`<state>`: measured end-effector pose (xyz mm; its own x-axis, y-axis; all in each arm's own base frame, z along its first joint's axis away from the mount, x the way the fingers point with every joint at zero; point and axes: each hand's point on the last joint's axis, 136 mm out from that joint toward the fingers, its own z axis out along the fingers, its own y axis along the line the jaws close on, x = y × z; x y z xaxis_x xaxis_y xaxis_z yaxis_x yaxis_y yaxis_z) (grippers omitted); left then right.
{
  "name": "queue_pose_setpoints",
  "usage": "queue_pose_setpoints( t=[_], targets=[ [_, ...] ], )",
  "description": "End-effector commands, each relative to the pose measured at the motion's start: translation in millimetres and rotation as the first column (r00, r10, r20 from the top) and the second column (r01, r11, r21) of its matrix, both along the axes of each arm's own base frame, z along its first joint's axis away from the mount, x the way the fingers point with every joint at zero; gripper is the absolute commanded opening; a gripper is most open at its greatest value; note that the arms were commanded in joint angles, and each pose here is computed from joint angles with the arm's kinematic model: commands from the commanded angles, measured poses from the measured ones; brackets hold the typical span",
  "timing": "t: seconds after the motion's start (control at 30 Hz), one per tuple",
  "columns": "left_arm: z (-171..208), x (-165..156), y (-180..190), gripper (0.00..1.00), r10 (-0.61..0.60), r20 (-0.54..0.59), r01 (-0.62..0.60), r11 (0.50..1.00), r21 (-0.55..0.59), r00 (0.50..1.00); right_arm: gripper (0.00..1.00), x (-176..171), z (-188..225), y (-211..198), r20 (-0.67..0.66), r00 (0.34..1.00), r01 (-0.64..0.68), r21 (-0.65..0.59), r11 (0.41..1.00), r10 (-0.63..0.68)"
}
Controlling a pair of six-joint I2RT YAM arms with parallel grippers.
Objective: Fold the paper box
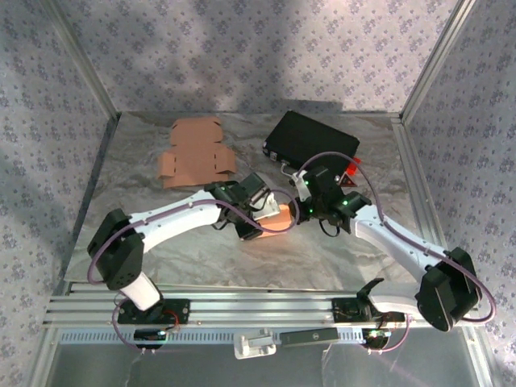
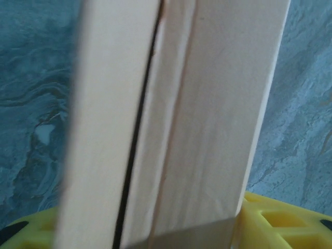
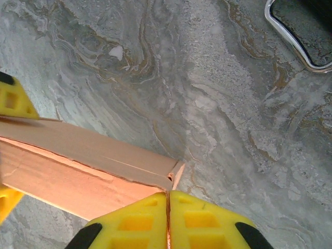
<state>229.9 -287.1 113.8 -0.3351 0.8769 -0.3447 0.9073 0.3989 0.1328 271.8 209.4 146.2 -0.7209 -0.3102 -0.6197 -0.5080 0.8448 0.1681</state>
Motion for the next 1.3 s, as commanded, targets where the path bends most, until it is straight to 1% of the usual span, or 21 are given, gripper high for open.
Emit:
queue_pose_setpoints(
  t=[0.0,0.2,0.37,0.47,0.67,0.83,1.0,1.13,1.27],
  targets=[
    [12,-5,7,0.56,0.033,-0.012,-0.033,0.999,-0.040,0.999,0.09,5,4,-3,0.011,1.000,0.022,-0.033,0.999,-0.022],
    [6,-7,10,0.55,0.037,-0.027,-0.038,0.999,-0.029,0.999,0.07,6,4,3,0.000,0.999,0.034,-0.030,0.999,-0.034],
    [-6,-7,12,0.51,0.050,-0.047,-0.050,0.999,0.004,0.998,0.06,4,6,8,-0.019,0.998,0.053,-0.021,0.998,-0.053],
    [-13,-2,14,0.49,0.075,-0.037,-0.074,0.997,0.024,0.997,0.05,2,5,8,-0.036,0.995,0.088,-0.030,0.996,-0.089],
    [-11,6,14,0.44,0.111,-0.027,-0.111,0.994,0.004,0.993,0.05,-2,-5,5,-0.064,0.983,0.167,-0.043,0.985,-0.170],
    [-8,10,15,0.44,0.127,-0.034,-0.127,0.992,-0.013,0.991,0.04,-1,-6,3,-0.082,0.964,0.250,-0.032,0.968,-0.252],
    [-9,11,16,0.44,0.134,-0.039,-0.135,0.991,-0.014,0.990,0.04,-2,-5,6,-0.070,0.958,0.277,-0.022,0.961,-0.278],
    [0,12,15,0.46,0.158,-0.034,-0.160,0.986,-0.056,0.987,0.04,-3,-9,3,-0.045,0.956,0.287,-0.054,0.957,-0.289],
    [24,8,10,0.49,0.175,-0.040,-0.180,0.970,-0.164,0.984,0.03,-4,-10,1,-0.037,0.954,0.294,-0.065,0.954,-0.297]
  ],
)
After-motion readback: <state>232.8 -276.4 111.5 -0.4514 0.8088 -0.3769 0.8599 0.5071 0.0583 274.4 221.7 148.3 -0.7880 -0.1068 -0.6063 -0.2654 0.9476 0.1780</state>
